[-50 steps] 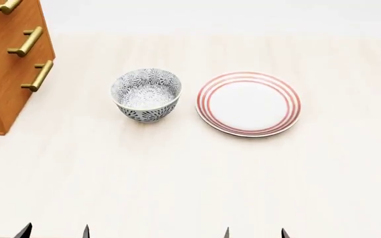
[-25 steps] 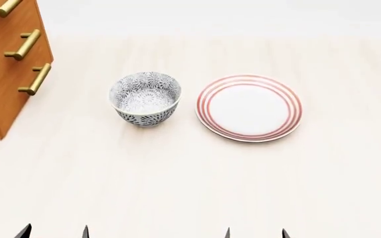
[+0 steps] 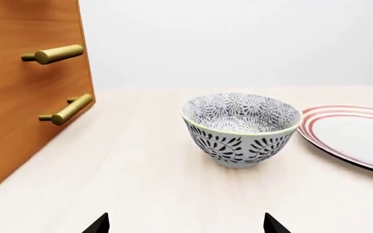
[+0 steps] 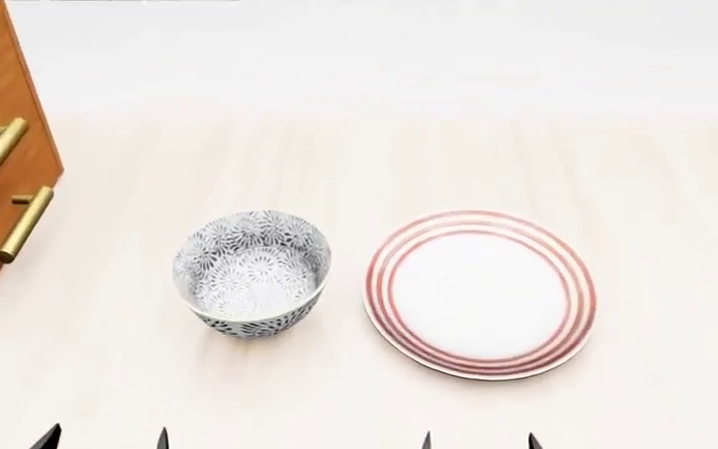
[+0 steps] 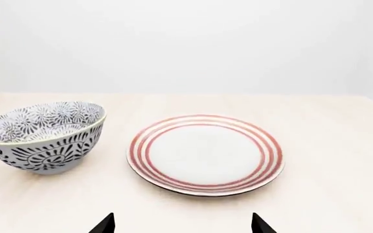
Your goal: Open the top drawer of the cabinet.
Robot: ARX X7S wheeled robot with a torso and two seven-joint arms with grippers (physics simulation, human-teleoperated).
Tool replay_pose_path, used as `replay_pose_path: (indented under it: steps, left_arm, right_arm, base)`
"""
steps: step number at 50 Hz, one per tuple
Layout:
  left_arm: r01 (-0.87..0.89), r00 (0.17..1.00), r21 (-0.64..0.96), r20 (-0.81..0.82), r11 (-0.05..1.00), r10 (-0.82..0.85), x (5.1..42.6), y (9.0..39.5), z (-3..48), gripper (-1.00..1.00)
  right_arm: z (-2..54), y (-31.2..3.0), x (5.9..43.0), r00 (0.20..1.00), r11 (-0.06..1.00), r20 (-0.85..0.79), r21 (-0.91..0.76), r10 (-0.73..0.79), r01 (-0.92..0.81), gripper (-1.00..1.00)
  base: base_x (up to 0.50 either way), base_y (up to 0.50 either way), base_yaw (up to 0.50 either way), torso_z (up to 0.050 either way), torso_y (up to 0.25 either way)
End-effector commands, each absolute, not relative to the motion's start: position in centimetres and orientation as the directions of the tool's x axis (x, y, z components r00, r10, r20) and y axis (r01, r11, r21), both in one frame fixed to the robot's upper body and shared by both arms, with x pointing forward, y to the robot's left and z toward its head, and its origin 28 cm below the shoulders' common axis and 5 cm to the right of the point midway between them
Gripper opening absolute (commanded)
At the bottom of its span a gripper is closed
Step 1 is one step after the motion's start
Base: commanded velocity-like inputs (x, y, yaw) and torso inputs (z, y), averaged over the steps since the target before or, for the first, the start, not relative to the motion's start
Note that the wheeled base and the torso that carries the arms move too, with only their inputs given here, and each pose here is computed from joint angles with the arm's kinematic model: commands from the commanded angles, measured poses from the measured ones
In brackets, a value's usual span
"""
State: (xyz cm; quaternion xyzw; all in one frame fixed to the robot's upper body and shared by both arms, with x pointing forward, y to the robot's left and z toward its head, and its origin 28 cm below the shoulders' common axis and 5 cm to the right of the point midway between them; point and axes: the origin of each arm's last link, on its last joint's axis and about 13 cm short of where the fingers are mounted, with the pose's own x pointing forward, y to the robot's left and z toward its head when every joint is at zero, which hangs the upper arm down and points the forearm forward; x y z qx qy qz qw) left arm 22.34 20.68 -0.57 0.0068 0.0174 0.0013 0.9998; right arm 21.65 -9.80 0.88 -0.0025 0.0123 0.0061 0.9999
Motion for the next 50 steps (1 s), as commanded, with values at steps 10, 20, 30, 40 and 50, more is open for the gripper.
replay_pose_path:
  steps: [10,20,30,40,50]
  left_arm:
    - [0.011,0.999,0.006,-0.038,1.0,-0.011,21.93,20.47,-0.05,1.0]
    - [0.01,0.999,0.006,-0.035,1.0,-0.01,21.88,20.47,0.03,1.0]
    - [0.005,0.999,0.004,-0.036,1.0,-0.004,21.9,20.48,0.08,1.0]
    - [0.001,0.999,0.005,-0.033,1.0,0.0,21.95,20.51,0.17,1.0]
    - [-0.001,0.999,0.005,-0.032,1.0,0.001,21.93,20.51,0.21,1.0]
  right_arm:
    - [0.94,-9.71,21.53,1.0,1.0,-0.022,-0.002,0.018,-0.018,1.0]
    - [0.97,-9.7,21.52,1.0,1.0,-0.02,-0.002,0.016,-0.016,1.0]
    - [1.08,-9.76,21.52,1.0,1.0,-0.014,-0.002,0.014,-0.014,1.0]
    - [1.32,-9.73,21.57,1.0,1.0,0.007,0.014,0.021,-0.021,1.0]
    - [1.36,-9.72,21.53,1.0,1.0,0.012,0.007,0.023,-0.023,1.0]
  base:
    - [0.5,0.0,0.0,0.0,0.0]
    - [0.5,0.0,0.0,0.0,0.0]
    - [0.5,0.0,0.0,0.0,0.002]
    - [0.19,0.0,0.0,0.0,0.0]
    - [0.0,0.43,0.0,0.0,0.0]
